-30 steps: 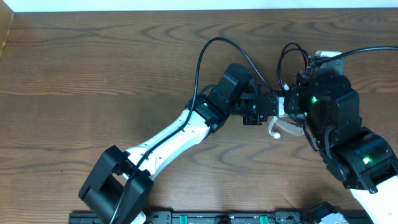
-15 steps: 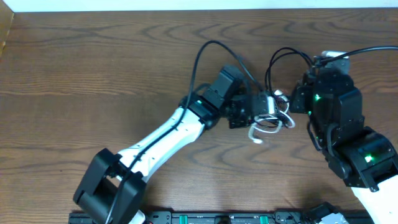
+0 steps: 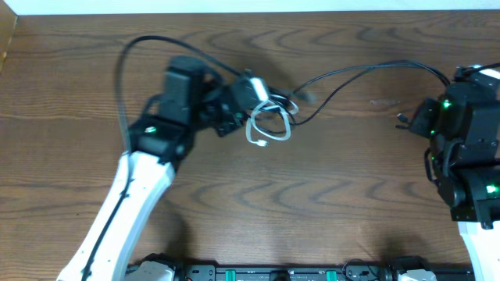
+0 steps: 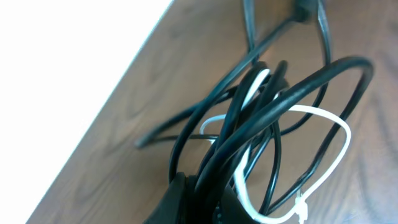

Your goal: Untangle cables

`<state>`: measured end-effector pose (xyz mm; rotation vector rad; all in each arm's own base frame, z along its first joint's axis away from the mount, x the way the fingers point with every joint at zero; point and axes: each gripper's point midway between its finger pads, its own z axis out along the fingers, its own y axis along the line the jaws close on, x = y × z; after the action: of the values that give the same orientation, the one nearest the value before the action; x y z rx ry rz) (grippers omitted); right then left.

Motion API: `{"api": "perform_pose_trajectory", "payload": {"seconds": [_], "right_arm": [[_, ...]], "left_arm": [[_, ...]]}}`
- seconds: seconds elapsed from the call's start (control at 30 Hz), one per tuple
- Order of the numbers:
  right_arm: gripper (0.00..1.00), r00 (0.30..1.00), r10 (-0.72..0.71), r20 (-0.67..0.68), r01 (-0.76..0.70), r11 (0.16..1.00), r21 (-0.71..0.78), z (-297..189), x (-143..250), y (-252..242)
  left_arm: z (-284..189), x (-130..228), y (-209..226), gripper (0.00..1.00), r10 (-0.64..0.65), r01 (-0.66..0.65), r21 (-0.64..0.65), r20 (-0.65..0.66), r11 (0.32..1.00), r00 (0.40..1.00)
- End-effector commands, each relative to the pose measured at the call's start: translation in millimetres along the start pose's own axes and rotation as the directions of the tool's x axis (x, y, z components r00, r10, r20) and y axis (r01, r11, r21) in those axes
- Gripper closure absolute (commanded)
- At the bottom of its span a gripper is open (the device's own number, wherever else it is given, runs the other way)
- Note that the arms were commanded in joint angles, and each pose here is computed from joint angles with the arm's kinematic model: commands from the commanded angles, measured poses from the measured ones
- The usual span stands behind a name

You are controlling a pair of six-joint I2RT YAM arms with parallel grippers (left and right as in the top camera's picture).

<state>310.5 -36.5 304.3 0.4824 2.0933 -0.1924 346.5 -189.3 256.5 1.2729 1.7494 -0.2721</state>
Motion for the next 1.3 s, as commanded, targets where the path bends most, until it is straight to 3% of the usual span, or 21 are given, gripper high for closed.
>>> {"api": "perform_pose_trajectory", "payload": {"seconds": [0.0, 0.27, 0.43, 0.6, 0.77, 0.8, 1.0, 1.1, 1.27], "right_arm": [[0.99, 1.000, 0.024, 0.020, -0.025, 0.997, 0.068, -1, -8, -22], [0.99, 0.995, 0.100, 0.021, -0.102, 0.973, 0.205, 1, -9, -72], [0.99, 0.974, 0.222, 0.049, -0.226, 0.920, 0.321, -4, -7, -116], [0.99, 0.916, 0.387, 0.108, -0.392, 0.801, 0.453, -14, 4, -170], [0.99, 0.842, 0.514, 0.166, -0.518, 0.682, 0.516, -24, 17, -204], [0.99, 0.835, 0.525, 0.165, -0.528, 0.679, 0.511, -24, 18, -206], [0.99, 0.812, 0.564, 0.149, -0.559, 0.680, 0.474, -21, 20, -206], [0.99, 0.815, 0.566, 0.123, -0.557, 0.707, 0.436, -17, 19, -199], [0.99, 0.880, 0.476, 0.004, -0.464, 0.857, 0.226, -2, 6, -161]], "left_arm": [[-33, 7, 32, 0.93, -0.021, 0.020, -0.119, -0.003, 0.993, 1.000], [-84, 26, 73, 0.93, -0.109, 0.105, -0.294, 0.001, 0.950, 0.994], [-116, 38, 104, 0.93, -0.186, 0.186, -0.416, 0.041, 0.890, 0.982], [-168, 62, 151, 0.93, -0.345, 0.382, -0.574, 0.178, 0.724, 0.922], [-223, 93, 180, 0.93, -0.464, 0.564, -0.644, 0.344, 0.517, 0.817], [-228, 94, 182, 0.93, -0.464, 0.577, -0.638, 0.362, 0.509, 0.809], [-233, 87, 181, 0.93, -0.458, 0.613, -0.587, 0.410, 0.529, 0.789], [-222, 68, 171, 0.92, -0.433, 0.606, -0.496, 0.426, 0.622, 0.794], [-197, 32, 151, 0.93, -0.386, 0.553, -0.340, 0.448, 0.761, 0.806]]}}
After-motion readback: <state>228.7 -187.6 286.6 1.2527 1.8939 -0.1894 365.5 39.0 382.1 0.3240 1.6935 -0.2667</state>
